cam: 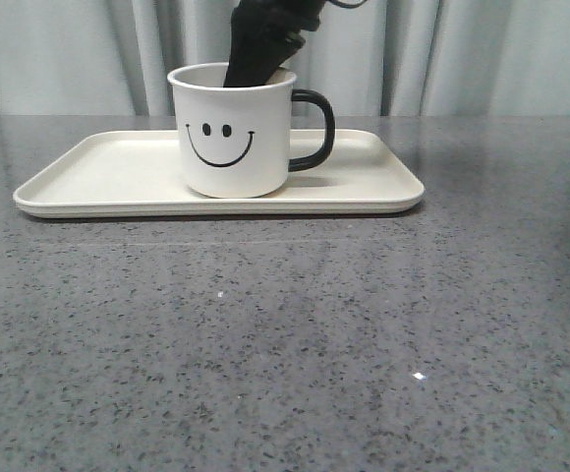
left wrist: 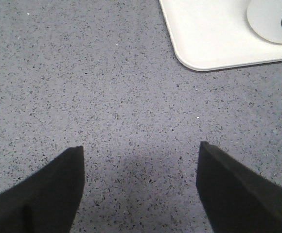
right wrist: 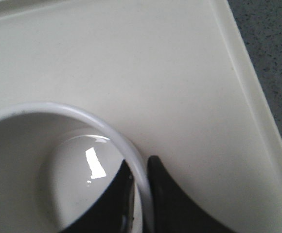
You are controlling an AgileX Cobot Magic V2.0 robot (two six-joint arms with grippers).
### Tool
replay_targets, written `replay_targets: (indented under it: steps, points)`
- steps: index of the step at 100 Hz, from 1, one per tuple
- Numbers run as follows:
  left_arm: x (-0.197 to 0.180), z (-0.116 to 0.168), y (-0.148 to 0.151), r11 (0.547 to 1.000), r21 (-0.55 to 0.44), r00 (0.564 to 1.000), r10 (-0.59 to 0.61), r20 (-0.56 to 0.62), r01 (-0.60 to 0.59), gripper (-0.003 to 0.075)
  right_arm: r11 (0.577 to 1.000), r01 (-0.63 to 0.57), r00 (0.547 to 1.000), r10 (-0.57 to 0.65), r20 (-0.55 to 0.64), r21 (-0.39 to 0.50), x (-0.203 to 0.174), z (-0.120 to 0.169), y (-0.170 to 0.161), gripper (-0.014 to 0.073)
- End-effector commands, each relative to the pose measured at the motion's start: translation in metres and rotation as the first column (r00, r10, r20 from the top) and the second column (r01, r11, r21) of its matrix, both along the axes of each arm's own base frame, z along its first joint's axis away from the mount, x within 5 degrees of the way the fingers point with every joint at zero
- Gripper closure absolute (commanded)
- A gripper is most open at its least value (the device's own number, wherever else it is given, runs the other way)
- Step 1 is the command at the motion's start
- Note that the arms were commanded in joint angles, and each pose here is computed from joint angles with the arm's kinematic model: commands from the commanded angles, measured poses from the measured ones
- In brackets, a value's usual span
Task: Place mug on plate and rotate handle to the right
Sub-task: 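Rotate the held mug to turn its handle, then lower it onto the tray, then open the right gripper and lift it out of the mug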
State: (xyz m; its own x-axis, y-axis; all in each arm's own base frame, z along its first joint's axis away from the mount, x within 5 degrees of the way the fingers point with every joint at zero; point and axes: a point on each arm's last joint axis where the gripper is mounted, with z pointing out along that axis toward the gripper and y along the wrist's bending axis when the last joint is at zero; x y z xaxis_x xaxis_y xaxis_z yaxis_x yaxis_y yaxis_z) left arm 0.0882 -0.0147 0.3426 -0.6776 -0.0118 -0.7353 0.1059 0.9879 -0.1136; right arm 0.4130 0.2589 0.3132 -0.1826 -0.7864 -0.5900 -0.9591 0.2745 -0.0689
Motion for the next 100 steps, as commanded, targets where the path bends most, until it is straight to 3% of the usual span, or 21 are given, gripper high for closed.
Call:
replay_targets:
  steps: [1, 16, 42, 71, 100]
  points:
    - [0.003, 0.011, -0.001, 1.0, -0.025, 0.997, 0.013, 0.077, -0.011, 0.0239, 0.999, -0.05, 0.999, 0.049, 0.007, 0.022, -0.02, 0.036, -0.008, 0.0476]
    - [0.003, 0.011, -0.001, 1.0, -0.025, 0.997, 0.013, 0.077, -0.011, 0.0239, 0.999, -0.045, 0.999, 0.045, 0.007, 0.024, -0.02, 0.036, -0.008, 0.0292]
    - [0.003, 0.011, -0.001, 1.0, -0.025, 0.997, 0.013, 0.077, -0.011, 0.0239, 0.997, 0.023, 0.999, -0.025, 0.024, 0.069, -0.016, 0.041, -0.007, 0.0175]
    - [0.003, 0.011, -0.001, 1.0, -0.025, 0.997, 0.013, 0.077, -0.011, 0.0239, 0.988, 0.07, 0.992, -0.084, 0.097, 0.135, -0.021, 0.068, -0.012, 0.0155]
    - [0.003, 0.011, -0.001, 1.0, -0.025, 0.997, 0.014, 0.079, -0.012, 0.0239, 0.956, 0.123, 0.967, -0.176, 0.182, 0.267, -0.058, 0.137, -0.032, 0.0155]
